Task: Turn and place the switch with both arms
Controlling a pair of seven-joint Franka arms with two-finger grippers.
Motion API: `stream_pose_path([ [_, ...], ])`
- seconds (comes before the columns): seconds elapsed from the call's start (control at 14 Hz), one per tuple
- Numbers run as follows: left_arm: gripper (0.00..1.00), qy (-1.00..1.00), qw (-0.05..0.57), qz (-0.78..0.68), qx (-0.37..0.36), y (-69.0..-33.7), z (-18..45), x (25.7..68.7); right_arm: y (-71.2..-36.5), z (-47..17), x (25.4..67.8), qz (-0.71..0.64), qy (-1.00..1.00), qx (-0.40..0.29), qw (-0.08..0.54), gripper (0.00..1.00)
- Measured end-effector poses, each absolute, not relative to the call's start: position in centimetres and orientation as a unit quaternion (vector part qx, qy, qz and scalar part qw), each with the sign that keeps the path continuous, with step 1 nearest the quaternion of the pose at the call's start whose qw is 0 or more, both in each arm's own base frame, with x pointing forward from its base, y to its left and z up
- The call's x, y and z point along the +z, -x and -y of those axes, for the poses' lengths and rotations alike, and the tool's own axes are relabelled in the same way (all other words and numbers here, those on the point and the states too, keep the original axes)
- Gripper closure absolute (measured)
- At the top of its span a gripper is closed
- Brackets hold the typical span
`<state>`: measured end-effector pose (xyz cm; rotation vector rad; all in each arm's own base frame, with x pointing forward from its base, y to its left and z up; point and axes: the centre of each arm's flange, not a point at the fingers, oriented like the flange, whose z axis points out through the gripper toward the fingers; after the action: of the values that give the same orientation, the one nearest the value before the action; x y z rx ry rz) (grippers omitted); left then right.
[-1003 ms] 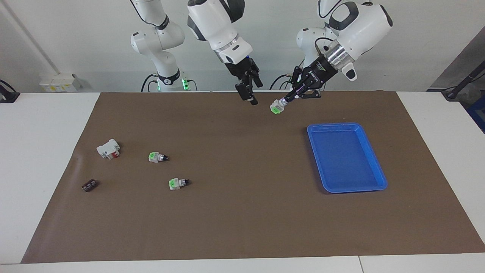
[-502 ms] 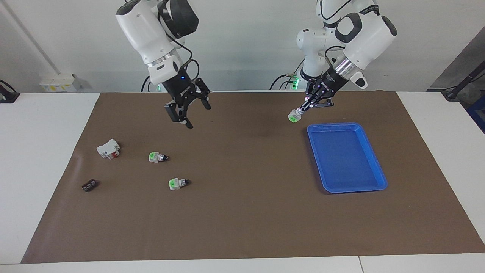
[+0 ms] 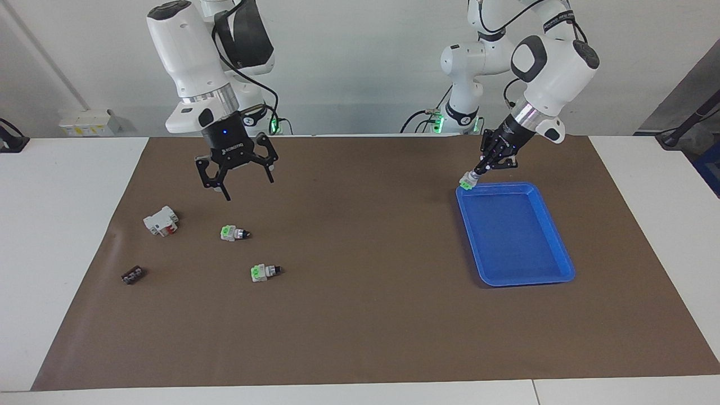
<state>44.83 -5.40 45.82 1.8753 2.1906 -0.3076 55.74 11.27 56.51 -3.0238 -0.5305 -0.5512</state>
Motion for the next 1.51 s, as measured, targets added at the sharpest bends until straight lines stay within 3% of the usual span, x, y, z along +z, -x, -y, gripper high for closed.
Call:
stream_pose_path([
  [0.29, 0.90, -0.671, 0.116, -0.728, -0.079, -44.5, 1.2, 41.2, -55.4, -8.8, 56.7, 0.048, 0.991, -0.127, -0.019, 0.00],
  [0.5, 0.90, -0.689, 0.112, -0.713, -0.071, -44.9, 0.4, 37.8, -55.0, -6.7, 59.9, -0.020, 0.995, -0.093, -0.024, 0.00],
  [0.93, 0.90, -0.704, 0.108, -0.700, -0.051, -45.7, -0.5, 36.4, -53.1, 1.4, 65.9, -0.107, 0.994, -0.033, -0.017, 0.00],
  [1.08, 0.74, -0.709, 0.103, -0.696, -0.048, -45.7, -0.5, 36.3, -53.3, 2.0, 65.6, -0.113, 0.993, -0.025, -0.014, 0.00],
  [1.22, 0.50, -0.712, 0.105, -0.692, -0.047, -46.1, -0.4, 37.0, -53.6, 1.2, 64.7, -0.106, 0.994, -0.015, -0.015, 0.00],
  [1.51, 0.05, -0.733, 0.109, -0.669, -0.060, -48.4, 0.5, 43.2, -53.5, -0.5, 64.2, -0.091, 0.996, -0.006, -0.016, 0.00],
])
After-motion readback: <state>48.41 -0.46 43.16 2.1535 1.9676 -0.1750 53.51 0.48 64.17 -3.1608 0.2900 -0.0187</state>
